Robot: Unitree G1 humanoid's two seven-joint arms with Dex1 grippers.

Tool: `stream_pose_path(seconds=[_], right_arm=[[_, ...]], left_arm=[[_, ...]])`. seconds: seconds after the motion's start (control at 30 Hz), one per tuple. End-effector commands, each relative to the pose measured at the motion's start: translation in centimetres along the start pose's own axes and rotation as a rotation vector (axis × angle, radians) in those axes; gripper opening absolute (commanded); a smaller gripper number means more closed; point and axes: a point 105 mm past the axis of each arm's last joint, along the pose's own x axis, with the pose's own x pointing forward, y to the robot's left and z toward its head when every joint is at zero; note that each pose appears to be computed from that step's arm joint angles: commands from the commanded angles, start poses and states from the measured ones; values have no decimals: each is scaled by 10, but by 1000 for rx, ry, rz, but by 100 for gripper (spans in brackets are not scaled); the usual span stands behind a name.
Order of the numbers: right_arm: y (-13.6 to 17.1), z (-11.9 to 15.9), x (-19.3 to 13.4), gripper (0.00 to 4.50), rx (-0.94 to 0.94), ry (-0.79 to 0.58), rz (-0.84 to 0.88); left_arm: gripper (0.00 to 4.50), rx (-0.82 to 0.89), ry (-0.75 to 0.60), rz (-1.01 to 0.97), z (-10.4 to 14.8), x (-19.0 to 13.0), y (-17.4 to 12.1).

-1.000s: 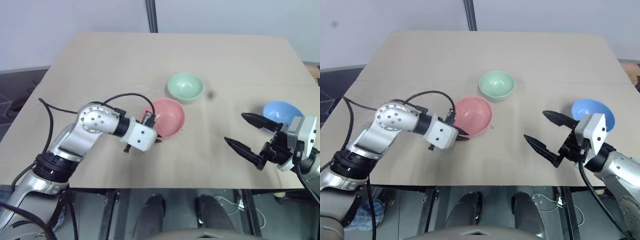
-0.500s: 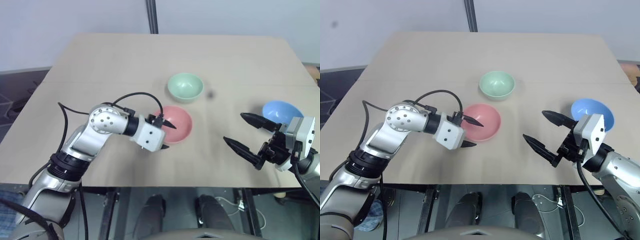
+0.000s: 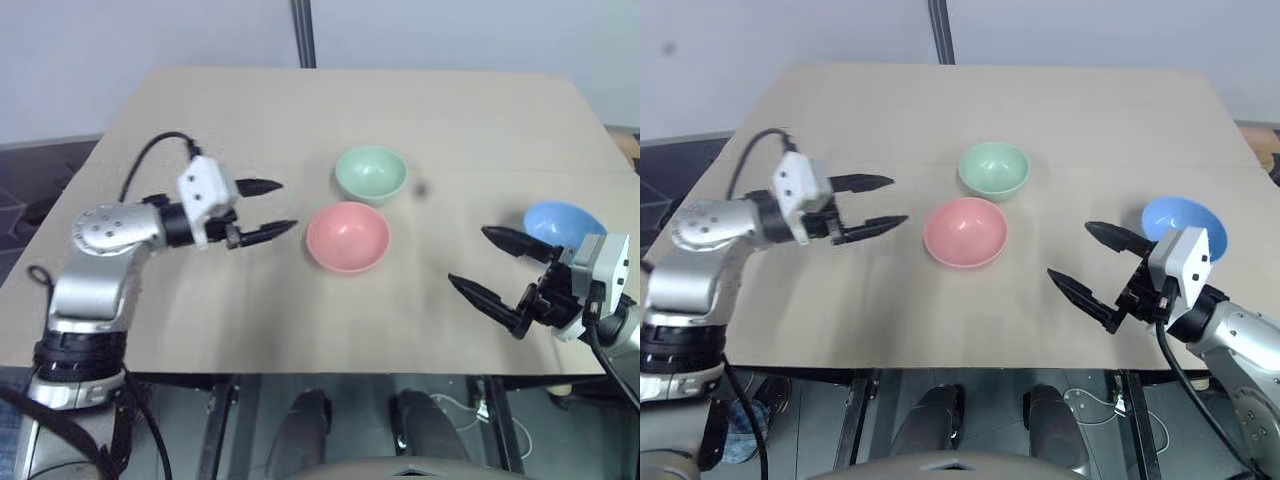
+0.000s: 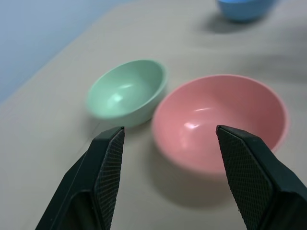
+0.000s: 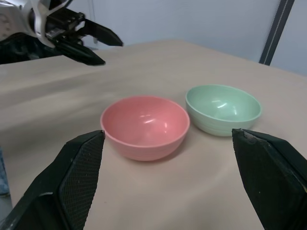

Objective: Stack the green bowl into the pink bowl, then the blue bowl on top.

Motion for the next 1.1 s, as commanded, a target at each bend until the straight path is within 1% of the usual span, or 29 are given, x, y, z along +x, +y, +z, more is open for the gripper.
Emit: stream_pose_path(seconds=[0.03,0.13,0.23,0.37,0.47,0.63,0.67,0.73,0.8,0.93,1.03,1.1], right_arm=[[-4,5,1,445,-34,-10,16],[-12,1,1,445,-47,20,17],[-22,-9,2,445,-68,84,4],[-36,-14,12,445,-116,135,9],[-57,-22,32,445,-159,253,4],[-81,-23,76,445,-274,329,0],[-84,-24,83,445,-288,341,-1],[-86,-32,98,445,-332,423,47],[-89,-37,110,445,-375,478,78],[-100,-36,137,445,-497,520,77],[-104,-27,162,445,-601,517,75],[-102,-23,173,445,-654,509,91]], left_arm=[[322,-32,-29,91,12,-28,6],[322,-82,4,119,3,-48,2],[322,-97,29,164,-4,-63,2],[322,-128,23,176,-7,-70,-3],[322,-160,13,159,-9,-72,-9],[322,-171,25,119,-15,-69,-20],[322,-171,24,115,-15,-68,-21],[322,-173,22,112,-14,-67,-22],[322,-173,25,116,-14,-68,-23],[322,-184,32,106,-15,-71,-28],[322,-185,30,105,-14,-70,-30],[322,-183,32,103,-13,-70,-30]])
